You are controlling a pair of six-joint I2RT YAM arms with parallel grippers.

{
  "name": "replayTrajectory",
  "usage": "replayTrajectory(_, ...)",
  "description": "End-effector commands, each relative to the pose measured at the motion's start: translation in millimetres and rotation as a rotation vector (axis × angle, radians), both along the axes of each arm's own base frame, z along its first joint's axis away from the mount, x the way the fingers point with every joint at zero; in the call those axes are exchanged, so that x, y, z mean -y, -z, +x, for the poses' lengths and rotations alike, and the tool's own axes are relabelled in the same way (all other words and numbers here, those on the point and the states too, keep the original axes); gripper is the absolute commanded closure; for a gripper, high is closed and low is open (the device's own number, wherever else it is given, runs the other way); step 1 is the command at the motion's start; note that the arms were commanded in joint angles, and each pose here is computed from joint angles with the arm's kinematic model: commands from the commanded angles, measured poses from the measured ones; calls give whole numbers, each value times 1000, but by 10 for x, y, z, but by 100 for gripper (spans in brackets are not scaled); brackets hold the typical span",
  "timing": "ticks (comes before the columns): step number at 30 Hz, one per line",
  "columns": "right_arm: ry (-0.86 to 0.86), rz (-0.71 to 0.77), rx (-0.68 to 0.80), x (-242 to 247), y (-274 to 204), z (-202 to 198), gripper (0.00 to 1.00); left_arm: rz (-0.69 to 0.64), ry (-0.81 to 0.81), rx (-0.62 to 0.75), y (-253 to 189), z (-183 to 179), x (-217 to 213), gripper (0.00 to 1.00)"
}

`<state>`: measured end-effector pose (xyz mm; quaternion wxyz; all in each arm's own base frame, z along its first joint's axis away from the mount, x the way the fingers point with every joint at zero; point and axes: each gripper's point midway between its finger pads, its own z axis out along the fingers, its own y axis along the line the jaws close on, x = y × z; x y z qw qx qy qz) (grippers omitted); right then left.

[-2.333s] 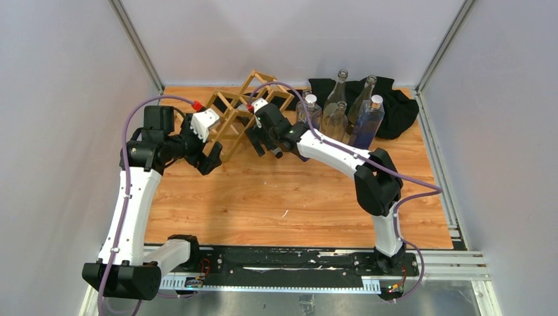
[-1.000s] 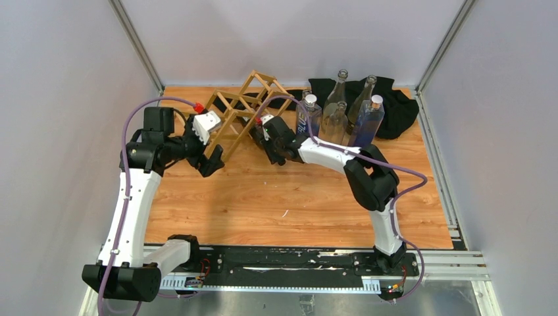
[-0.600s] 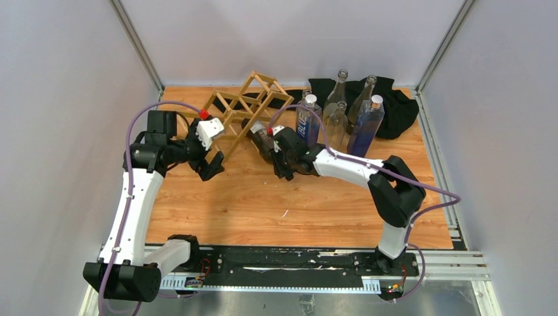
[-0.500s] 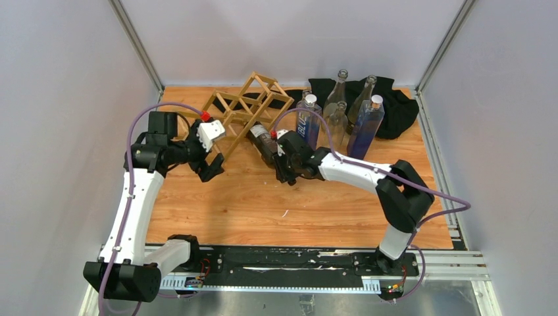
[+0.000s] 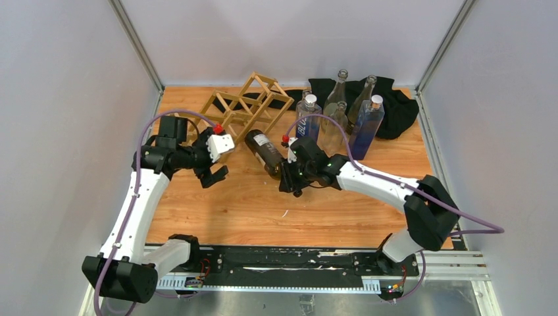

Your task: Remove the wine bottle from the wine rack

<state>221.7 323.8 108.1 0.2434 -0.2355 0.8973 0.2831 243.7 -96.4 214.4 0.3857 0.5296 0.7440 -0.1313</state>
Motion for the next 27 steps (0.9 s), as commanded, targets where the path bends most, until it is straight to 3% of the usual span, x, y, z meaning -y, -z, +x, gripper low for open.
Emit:
replayTrajectory(1, -53, 142, 45, -120, -484, -129, 100, 73, 102, 48, 85, -72, 48, 0)
replayTrajectory(5, -115, 164, 6, -113, -616, -298, 100, 129, 203, 93, 133, -119, 127, 0)
replayTrajectory(15, -288, 194, -60, -201, -825, -780, 100, 233, 474, 360, -4, -122, 413, 0)
replayTrajectory(20, -384, 204, -62, -345, -960, -933, 100, 310, 566, 423, 226, -234, 508, 0)
replayTrajectory(27, -464, 224, -65, -443, -1082, -1084, 100, 330, 517, 441, 330, -151, 524, 0)
